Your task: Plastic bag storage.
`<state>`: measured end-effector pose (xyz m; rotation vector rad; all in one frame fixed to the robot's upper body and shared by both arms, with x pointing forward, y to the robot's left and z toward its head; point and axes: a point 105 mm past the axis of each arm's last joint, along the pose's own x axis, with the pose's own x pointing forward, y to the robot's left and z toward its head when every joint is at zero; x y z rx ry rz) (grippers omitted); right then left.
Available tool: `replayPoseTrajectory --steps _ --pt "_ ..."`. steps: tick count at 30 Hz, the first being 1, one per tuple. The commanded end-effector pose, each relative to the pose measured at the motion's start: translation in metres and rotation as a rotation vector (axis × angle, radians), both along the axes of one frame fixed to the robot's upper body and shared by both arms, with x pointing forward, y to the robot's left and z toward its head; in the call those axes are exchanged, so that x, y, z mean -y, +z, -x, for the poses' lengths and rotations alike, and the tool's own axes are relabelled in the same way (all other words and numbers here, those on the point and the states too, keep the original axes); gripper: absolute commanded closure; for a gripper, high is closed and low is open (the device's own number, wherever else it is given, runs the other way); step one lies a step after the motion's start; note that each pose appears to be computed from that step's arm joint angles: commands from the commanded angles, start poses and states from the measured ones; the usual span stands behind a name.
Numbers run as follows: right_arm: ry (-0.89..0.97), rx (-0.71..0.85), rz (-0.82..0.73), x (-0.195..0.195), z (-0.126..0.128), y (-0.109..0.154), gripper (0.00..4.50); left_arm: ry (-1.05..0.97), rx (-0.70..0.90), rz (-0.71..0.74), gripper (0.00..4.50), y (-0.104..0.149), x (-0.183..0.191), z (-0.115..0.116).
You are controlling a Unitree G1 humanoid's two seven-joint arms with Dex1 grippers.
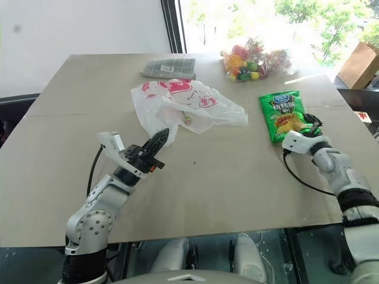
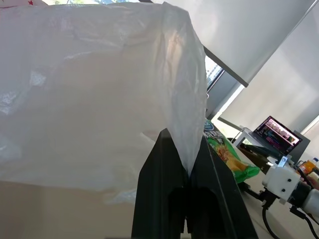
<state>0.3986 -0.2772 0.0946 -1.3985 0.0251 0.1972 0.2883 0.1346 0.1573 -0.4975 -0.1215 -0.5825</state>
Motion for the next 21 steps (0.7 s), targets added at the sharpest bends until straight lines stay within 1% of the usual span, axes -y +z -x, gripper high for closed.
replayPoseTrajectory --steps 1,2,3,4,5,8,9,11,13,14,15,17,19,21 --pt "-0.007 -0.100 0.072 0.004 0.003 -0.030 1.65 0.008 0.049 -0.002 4.50 0.010 0.000 0.002" --pt "-0.004 -0.104 0.076 0.002 0.002 -0.030 2.03 0.012 0.051 -0.004 4.50 0.011 -0.001 0.002" --pt "-0.001 -0.105 0.077 0.001 0.000 -0.030 2.31 0.018 0.051 -0.002 4.50 0.011 -0.002 0.002" --pt "0.001 -0.103 0.076 0.000 -0.001 -0.030 2.71 0.024 0.052 -0.003 4.50 0.011 -0.003 0.002" --pt "0.005 -0.098 0.072 -0.001 -0.002 -0.029 3.27 0.028 0.052 -0.005 4.50 0.011 -0.003 0.002" --pt "0.021 -0.052 0.051 -0.006 -0.006 -0.022 4.44 0.034 0.052 -0.008 4.50 0.011 -0.004 0.002" --pt "0.016 -0.005 0.005 -0.007 -0.008 -0.013 4.44 0.037 0.052 -0.007 4.50 0.011 -0.004 0.002" --pt "0.000 0.103 -0.144 -0.008 -0.011 0.008 4.44 0.045 0.052 -0.006 4.50 0.011 -0.005 0.002" --pt "-0.043 0.252 -0.356 -0.001 -0.013 0.037 4.44 0.048 0.052 -0.004 4.50 0.011 -0.005 0.002" --pt "-0.053 0.298 -0.420 0.002 -0.012 0.046 4.44 0.048 0.052 -0.004 4.50 0.011 -0.005 0.002" --pt "-0.004 0.373 -0.521 -0.003 -0.009 0.064 4.44 0.049 0.052 -0.002 4.50 0.012 -0.005 0.001" --pt "0.081 0.469 -0.625 -0.010 -0.002 0.088 4.44 0.050 0.052 0.000 4.50 0.012 -0.005 0.001" --pt "0.185 0.545 -0.653 -0.023 0.009 0.113 4.44 0.051 0.047 0.002 4.50 0.012 -0.005 0.000" --pt "0.284 0.615 -0.742 -0.041 0.023 0.139 4.44 0.048 0.042 -0.001 4.50 0.011 -0.006 -0.001"
